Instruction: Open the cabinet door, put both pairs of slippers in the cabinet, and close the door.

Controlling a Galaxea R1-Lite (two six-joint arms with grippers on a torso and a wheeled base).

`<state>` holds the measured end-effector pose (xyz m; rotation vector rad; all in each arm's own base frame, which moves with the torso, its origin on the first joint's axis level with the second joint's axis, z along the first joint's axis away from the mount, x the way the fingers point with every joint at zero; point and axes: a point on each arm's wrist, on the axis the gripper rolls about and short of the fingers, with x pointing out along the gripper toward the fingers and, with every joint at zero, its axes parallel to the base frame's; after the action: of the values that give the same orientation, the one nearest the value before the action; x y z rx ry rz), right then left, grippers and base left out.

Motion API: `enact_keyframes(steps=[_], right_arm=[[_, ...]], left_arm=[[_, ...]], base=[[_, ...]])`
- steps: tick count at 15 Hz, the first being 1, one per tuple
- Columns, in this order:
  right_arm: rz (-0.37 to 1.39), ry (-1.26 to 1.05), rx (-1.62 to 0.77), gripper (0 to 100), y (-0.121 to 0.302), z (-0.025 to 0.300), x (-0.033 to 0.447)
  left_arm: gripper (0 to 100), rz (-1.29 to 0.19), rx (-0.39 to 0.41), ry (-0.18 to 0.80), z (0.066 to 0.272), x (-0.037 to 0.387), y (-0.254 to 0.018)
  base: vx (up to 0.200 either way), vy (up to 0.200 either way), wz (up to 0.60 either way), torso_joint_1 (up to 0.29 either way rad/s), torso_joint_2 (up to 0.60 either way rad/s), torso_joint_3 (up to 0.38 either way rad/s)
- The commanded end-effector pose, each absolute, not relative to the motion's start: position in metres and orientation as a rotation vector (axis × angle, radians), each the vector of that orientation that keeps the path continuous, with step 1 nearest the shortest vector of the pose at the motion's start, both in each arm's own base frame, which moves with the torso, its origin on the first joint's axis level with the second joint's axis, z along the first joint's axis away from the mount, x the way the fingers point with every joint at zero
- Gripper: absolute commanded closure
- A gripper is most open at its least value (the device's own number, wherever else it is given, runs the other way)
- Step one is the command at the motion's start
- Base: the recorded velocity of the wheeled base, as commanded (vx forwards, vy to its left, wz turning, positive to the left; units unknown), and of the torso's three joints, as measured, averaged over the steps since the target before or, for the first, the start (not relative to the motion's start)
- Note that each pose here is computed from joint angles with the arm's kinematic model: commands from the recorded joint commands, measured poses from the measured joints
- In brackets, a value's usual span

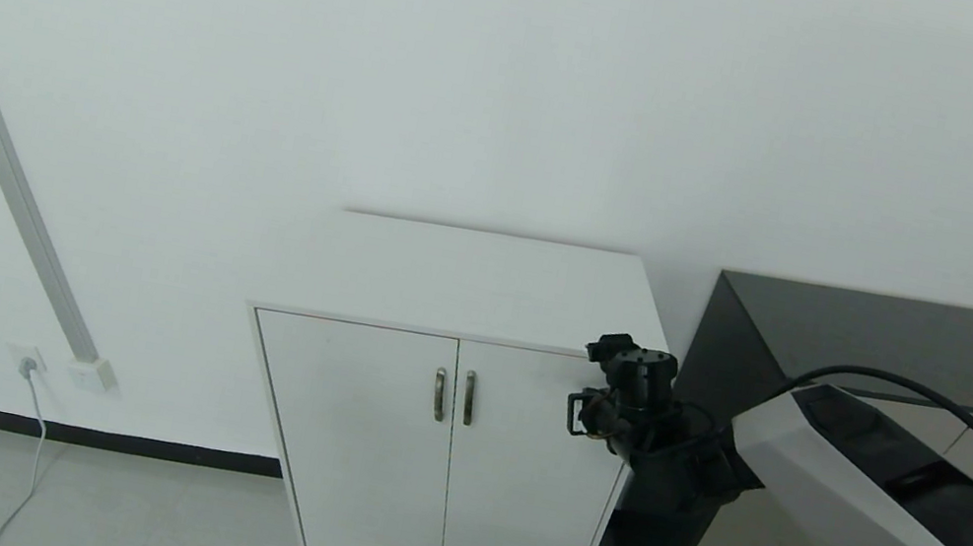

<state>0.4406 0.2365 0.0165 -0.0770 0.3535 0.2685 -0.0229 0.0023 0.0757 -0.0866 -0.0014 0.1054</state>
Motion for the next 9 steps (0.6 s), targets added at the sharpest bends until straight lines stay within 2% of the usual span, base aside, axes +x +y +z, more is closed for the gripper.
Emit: enact_keyframes(steps=[1, 9], right_arm=[[0.285, 0.357, -0.078, 100, 0.237, 0.028, 0.423], [0.261, 0.332, -0.068, 100, 0.184, 0.077, 0.347]], left_arm=[[100, 0.106, -0.087, -0.002, 0.076, -0.023, 0.002], [100, 0.104, -0.089, -0.002, 0.076, -0.023, 0.002]], base=[[0.000, 0.000, 0.00, 0.000, 0.00, 0.000], [0.000, 0.000, 0.00, 0.000, 0.00, 0.000]])
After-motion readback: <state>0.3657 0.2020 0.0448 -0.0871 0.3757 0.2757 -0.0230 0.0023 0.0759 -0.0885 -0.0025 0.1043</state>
